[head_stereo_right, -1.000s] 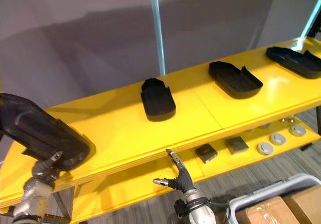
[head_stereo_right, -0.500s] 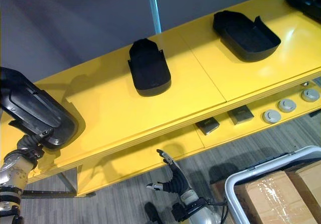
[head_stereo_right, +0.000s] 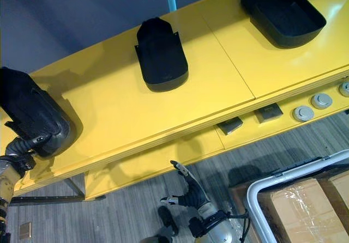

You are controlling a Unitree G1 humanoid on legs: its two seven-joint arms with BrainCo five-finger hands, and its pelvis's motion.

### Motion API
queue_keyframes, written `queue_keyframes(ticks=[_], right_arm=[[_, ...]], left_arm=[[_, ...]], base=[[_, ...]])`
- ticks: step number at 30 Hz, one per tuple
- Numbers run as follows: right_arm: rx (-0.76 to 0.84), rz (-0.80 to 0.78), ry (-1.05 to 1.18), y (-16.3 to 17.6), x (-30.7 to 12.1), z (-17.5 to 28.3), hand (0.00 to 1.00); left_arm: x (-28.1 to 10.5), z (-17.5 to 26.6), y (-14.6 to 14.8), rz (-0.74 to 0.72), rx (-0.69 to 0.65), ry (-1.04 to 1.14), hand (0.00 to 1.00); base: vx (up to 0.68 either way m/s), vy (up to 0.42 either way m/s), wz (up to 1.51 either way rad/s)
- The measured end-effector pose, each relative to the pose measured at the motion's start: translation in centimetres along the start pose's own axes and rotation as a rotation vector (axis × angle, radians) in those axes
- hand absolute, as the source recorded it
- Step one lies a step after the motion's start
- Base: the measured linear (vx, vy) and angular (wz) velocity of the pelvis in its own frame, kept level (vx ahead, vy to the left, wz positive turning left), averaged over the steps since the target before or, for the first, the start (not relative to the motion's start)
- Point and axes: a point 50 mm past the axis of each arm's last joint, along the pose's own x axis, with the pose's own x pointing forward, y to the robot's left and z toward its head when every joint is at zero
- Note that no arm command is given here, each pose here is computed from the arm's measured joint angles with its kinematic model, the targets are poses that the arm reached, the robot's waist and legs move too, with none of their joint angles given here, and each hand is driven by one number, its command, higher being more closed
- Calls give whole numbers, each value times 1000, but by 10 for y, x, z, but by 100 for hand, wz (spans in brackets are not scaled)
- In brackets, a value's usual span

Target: Walk over and take plastic housings, then place them on the shelf

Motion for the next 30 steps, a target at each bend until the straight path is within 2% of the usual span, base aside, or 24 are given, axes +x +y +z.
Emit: queue_keyframes(ticks=[9, 13, 17, 20, 22, 24, 25, 26, 27, 30], right_arm=[[18, -10, 7, 0, 0, -1, 0], [19, -13, 14, 0, -1, -2, 0], [26, -14, 24, 0, -2, -3, 0], [39, -13, 45, 3, -7, -7, 0], [54, -15, 62, 7, -11, -10, 0], [68, -12, 82, 13, -15, -14, 0], [71, -14, 88, 14, -15, -16, 0], [68, -19, 95, 16, -15, -19, 0], [67, -23, 103, 16, -16, -21, 0], [71, -38, 113, 19, -17, -26, 0]], left_arm=[[2, 3, 13, 80, 13, 30, 0], [2, 8, 18, 114, 86, 27, 0], [2, 27, 24, 211, 158, -23, 0], [-1, 84, 29, 339, 114, -213, 0], [-11, 128, 29, 384, 2, -405, 0], [-30, 180, 14, 324, -170, -668, 0], [-35, 189, 10, 294, -211, -721, 0], [-44, 202, 2, 228, -305, -803, 0], [-49, 208, -3, 186, -370, -854, 100], [-57, 206, -15, 111, -504, -942, 100]], base=[[0, 0, 0], [0, 0, 0], [-11, 0, -5], [-10, 3, -7], [-4, 1, -6], [0, -2, -2], [2, -13, 8], [9, -18, 8], [13, -12, 4], [13, 1, 1]])
